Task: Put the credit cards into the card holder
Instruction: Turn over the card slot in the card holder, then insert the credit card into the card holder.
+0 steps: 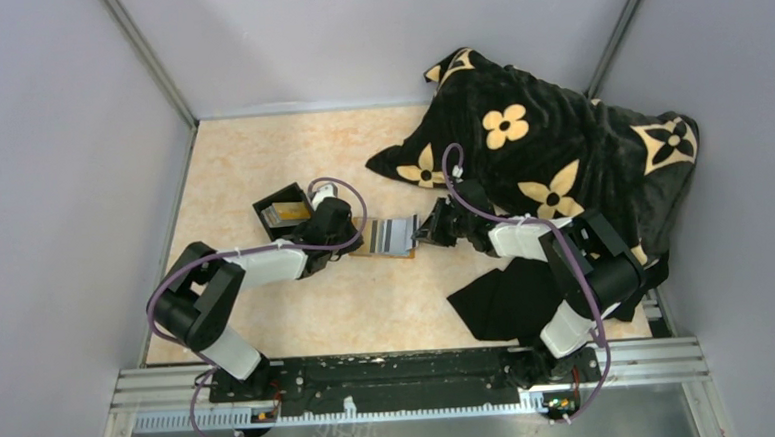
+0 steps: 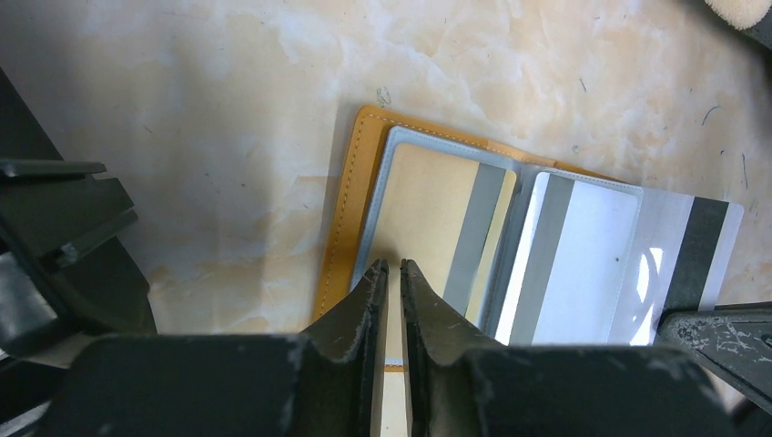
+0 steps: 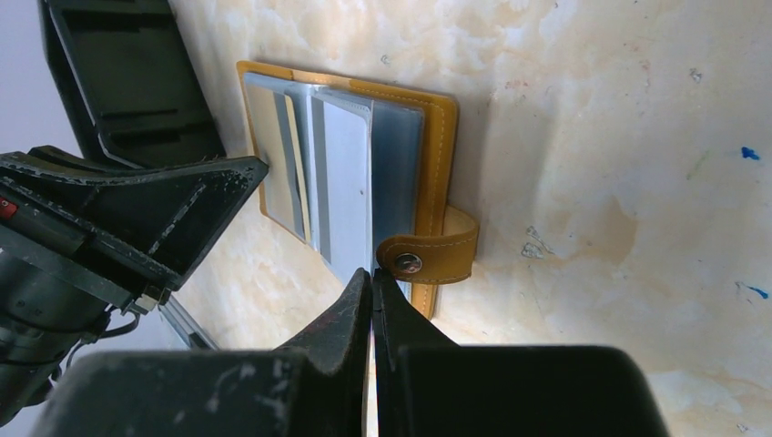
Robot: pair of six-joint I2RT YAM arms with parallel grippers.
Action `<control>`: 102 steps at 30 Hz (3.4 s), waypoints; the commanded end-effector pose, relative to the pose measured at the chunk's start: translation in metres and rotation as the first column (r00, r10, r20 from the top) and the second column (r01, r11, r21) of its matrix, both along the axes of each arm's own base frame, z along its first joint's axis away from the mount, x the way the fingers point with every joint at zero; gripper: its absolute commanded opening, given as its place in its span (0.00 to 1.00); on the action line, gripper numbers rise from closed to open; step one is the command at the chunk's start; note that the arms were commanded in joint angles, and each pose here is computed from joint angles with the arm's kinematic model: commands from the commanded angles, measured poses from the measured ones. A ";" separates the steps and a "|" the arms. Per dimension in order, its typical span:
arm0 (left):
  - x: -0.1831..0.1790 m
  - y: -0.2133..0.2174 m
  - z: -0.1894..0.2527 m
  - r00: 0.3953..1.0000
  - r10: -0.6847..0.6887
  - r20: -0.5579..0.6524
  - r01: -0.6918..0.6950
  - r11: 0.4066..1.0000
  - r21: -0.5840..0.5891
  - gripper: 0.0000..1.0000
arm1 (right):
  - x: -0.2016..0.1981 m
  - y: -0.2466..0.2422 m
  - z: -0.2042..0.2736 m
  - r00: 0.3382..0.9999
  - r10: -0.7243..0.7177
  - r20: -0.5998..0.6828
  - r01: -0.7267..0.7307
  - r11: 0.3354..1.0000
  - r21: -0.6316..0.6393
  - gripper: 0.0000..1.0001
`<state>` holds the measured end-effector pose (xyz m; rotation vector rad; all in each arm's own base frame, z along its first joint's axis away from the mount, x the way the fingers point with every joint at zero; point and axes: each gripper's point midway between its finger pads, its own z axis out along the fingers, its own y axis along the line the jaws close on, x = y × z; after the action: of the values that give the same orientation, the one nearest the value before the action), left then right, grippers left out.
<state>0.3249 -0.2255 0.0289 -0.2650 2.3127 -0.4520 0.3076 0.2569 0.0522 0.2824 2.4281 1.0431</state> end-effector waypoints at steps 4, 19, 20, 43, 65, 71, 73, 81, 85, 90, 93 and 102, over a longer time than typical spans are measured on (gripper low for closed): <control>-0.052 0.032 -0.061 0.975 -0.002 -0.222 0.038 0.987 0.158 0.17 | 0.012 0.015 0.026 0.996 0.030 0.086 -0.035 0.998 0.057 0.00; -0.056 0.032 -0.064 0.974 -0.006 -0.228 0.043 0.987 0.157 0.17 | 0.017 0.042 0.049 0.986 0.076 0.146 -0.083 0.996 0.039 0.00; -0.056 0.031 -0.063 0.974 -0.006 -0.227 0.042 0.987 0.154 0.17 | 0.017 0.043 0.048 0.986 0.079 0.146 -0.085 0.996 0.037 0.00; -0.055 0.048 -0.043 0.984 0.035 -0.175 0.004 0.976 0.219 0.17 | 0.018 0.061 0.017 0.988 0.117 0.097 -0.116 0.993 -0.013 0.00; -0.055 0.065 -0.024 0.990 0.086 -0.110 -0.058 0.969 0.241 0.17 | 0.005 0.060 -0.003 0.990 0.128 0.060 -0.128 0.992 0.013 0.00; -0.057 0.069 -0.030 0.988 0.097 -0.124 -0.061 0.962 0.264 0.17 | 0.003 0.060 -0.006 0.990 0.131 0.055 -0.132 0.991 0.018 0.00; -0.058 0.068 -0.030 0.987 0.101 -0.125 -0.067 0.965 0.253 0.17 | 0.003 0.060 -0.006 0.990 0.132 0.054 -0.133 0.991 0.017 0.00; -0.053 0.069 -0.007 0.993 0.113 -0.037 -0.104 0.976 0.192 0.27 | 0.002 0.060 -0.014 0.990 0.133 0.039 -0.134 0.991 0.014 0.00; -0.053 0.073 -0.005 0.992 0.127 -0.024 -0.120 0.972 0.200 0.33 | 0.002 0.060 -0.013 0.990 0.135 0.042 -0.136 0.991 0.015 0.00; -0.054 0.076 -0.002 0.990 0.144 -0.007 -0.140 0.973 0.183 0.40 | 0.002 0.061 -0.013 0.989 0.140 0.043 -0.140 0.990 0.016 0.00; -0.054 0.079 -0.004 0.988 0.155 -0.006 -0.151 0.969 0.195 0.40 | 0.002 0.062 -0.009 0.988 0.148 0.052 -0.149 0.988 0.025 0.00; -0.057 0.083 -0.019 0.984 0.174 -0.036 -0.161 0.960 0.231 0.38 | 0.001 0.073 0.006 0.979 0.183 0.092 -0.189 0.980 0.066 0.00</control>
<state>0.2757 -0.1502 0.0243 -0.3545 2.3115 -0.1556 0.3087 0.3178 0.0448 0.1011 2.4311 1.1513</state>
